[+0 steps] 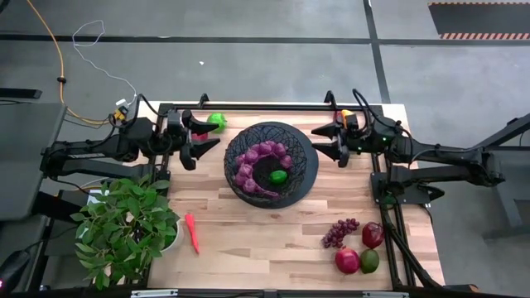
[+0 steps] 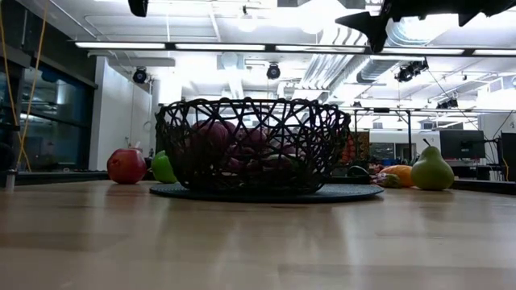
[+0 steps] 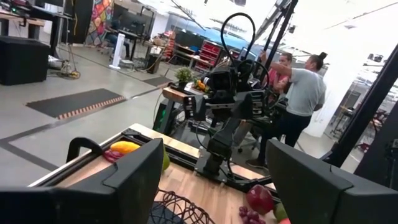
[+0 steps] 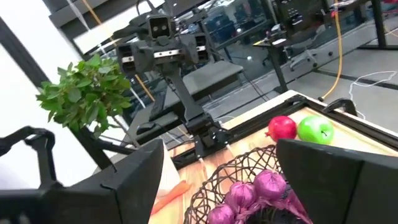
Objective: Build produce basket
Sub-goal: Put the red chili pepper into basket
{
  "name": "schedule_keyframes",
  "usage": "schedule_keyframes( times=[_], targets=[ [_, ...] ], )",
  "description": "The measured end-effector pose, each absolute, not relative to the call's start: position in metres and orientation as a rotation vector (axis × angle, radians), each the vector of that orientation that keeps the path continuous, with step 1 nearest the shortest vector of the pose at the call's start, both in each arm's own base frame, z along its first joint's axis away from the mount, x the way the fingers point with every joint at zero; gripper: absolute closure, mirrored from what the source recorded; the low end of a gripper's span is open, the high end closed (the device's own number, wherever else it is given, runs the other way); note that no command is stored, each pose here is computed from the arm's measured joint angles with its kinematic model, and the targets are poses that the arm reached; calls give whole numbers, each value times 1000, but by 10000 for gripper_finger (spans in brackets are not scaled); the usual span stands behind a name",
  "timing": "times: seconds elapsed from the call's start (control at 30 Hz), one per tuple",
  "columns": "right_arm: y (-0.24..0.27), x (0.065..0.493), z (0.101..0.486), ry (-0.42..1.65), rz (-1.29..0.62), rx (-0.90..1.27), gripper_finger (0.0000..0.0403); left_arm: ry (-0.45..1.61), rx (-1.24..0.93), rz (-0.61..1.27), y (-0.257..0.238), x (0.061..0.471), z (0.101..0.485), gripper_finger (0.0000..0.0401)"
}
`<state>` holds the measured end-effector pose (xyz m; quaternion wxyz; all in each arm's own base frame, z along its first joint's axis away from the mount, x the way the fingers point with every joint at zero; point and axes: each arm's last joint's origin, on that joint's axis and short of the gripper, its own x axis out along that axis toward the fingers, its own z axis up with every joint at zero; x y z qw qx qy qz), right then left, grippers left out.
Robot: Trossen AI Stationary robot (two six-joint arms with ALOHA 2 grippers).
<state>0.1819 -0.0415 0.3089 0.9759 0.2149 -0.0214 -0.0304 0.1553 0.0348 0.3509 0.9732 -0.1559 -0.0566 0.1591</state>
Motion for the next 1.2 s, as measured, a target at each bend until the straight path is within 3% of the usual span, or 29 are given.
schedule_keyframes(
  times=[0.27,0.5,0.67,0.9,1.2],
  targets=[
    [-39,182,315,19,-18,450,104,-116,-333,321,35,155,351,130],
    [-20,166,333,436,-21,524,104,-116,-351,322,35,156,350,130],
    [3,152,317,771,-20,661,104,-118,-352,345,36,156,350,130],
    [39,146,282,1026,40,730,104,-119,-343,375,36,155,350,130],
    [78,149,254,1253,93,584,104,-119,-341,378,37,155,350,130]
  ],
)
